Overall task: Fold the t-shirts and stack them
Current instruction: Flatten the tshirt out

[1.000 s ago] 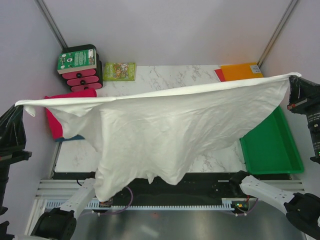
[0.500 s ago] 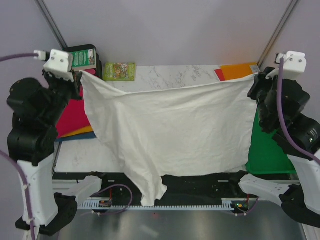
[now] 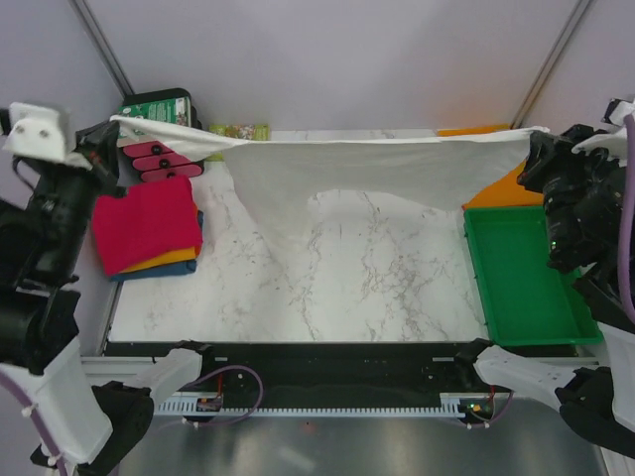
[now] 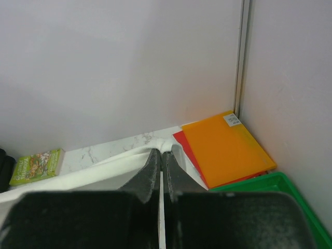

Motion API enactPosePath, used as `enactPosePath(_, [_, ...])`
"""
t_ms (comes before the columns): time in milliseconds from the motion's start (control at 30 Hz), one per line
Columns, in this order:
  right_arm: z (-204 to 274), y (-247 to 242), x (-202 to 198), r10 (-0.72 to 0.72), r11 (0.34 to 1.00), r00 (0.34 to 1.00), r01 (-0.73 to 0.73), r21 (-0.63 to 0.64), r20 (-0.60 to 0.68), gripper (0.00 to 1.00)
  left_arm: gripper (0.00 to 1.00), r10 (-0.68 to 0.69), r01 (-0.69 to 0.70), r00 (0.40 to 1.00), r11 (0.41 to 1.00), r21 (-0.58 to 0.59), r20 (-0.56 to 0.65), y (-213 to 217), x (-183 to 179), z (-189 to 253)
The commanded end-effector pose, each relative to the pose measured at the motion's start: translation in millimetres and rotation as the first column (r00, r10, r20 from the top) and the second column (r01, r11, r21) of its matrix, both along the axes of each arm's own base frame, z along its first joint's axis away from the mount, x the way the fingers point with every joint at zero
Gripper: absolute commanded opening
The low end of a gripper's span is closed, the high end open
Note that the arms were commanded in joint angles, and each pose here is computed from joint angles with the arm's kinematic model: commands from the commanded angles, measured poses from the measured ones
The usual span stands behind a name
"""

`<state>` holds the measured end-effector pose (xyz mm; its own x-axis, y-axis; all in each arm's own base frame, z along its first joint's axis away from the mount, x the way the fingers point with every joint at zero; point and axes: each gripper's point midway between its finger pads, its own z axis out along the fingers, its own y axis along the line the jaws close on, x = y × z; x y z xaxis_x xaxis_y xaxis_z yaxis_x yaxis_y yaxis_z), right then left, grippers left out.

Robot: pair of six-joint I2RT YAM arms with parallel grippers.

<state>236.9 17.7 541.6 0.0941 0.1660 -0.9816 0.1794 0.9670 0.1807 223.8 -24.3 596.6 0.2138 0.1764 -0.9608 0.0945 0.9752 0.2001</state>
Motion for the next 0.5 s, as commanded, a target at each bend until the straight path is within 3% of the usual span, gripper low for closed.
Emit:
enactPosePath(0, [20,-19,-27,0.004,1.000,0.998,-0.006,0.028,0.065,0.00,0.02,0.030,-0.020,0.985,0.998,-0.060,0.171,19,-79,36])
enactPosePath(200, [30,-37,-49,-0.005,0.999,0.994,0.000,0.043,0.109,0.00,0.02,0.084,-0.061,0.947,0.995,-0.084,0.310,41,-149,56])
enactPosePath(467, [43,-52,-64,-0.034,0.998,0.988,0.025,0.066,0.150,0.00,0.02,0.134,-0.095,0.902,0.989,-0.114,0.410,55,-182,83])
